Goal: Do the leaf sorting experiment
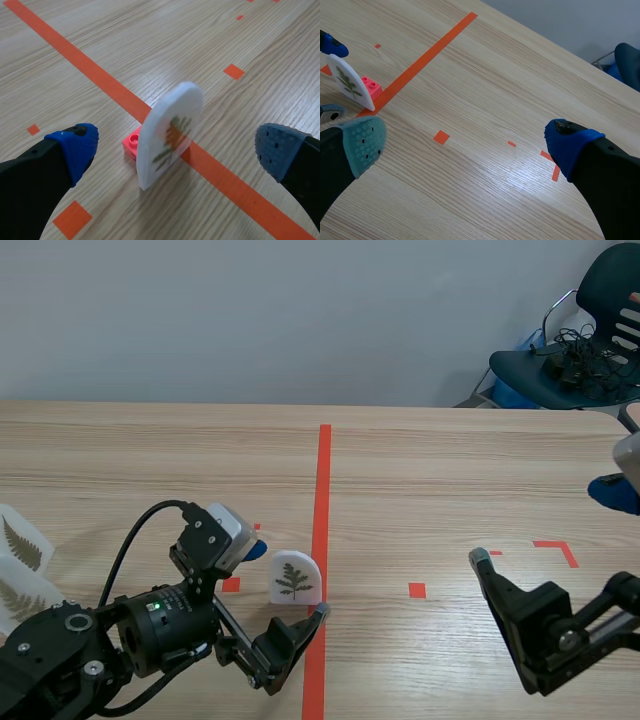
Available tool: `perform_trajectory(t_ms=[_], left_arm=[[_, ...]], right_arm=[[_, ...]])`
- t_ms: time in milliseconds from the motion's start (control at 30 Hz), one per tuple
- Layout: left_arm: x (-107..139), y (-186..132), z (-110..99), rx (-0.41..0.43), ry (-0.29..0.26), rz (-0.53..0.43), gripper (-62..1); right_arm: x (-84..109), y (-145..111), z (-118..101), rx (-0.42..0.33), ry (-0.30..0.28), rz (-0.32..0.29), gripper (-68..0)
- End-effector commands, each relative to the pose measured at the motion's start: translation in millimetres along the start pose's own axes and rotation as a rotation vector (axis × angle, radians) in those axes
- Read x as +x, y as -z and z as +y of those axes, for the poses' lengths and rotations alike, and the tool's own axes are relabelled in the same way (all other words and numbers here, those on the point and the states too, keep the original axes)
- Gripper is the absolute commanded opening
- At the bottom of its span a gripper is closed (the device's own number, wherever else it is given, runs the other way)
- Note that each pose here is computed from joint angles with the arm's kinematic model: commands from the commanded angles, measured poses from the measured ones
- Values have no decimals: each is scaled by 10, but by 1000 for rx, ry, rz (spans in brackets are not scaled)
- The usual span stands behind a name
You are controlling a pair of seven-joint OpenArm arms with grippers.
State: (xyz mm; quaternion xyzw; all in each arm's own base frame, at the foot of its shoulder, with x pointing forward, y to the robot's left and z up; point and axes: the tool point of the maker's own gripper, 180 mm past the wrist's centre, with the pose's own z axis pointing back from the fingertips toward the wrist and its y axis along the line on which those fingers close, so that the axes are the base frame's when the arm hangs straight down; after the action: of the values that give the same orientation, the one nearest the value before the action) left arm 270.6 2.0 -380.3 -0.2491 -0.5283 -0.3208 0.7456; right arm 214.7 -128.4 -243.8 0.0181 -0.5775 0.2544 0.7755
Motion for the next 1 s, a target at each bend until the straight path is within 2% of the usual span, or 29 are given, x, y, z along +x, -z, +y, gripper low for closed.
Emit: perform_trajectory(t_ms=[0,267,533,600,733,867,967], left_arm=[[171,10,54,12,15,-56,-35],[203,7,46,8,13,-75,-359],[237,-1,42,8,14,-90,-546],[266,-12,12,5,17,-97,-569],[416,-123,-5,17,33,-126,-569],[581,-357,69,77,-30,-157,-569],[541,-581,192,151,-85,-151,-569]], right_arm=[[137,2,-19,-2,-10,-43,4],[137,2,-19,-2,-10,-43,4],[136,2,-19,-2,-10,-43,4],[136,2,-19,-2,-10,-43,4],[136,2,-19,-2,-10,-43,4],[136,2,-19,-2,-10,-43,4],[137,2,-19,-2,-10,-43,4]])
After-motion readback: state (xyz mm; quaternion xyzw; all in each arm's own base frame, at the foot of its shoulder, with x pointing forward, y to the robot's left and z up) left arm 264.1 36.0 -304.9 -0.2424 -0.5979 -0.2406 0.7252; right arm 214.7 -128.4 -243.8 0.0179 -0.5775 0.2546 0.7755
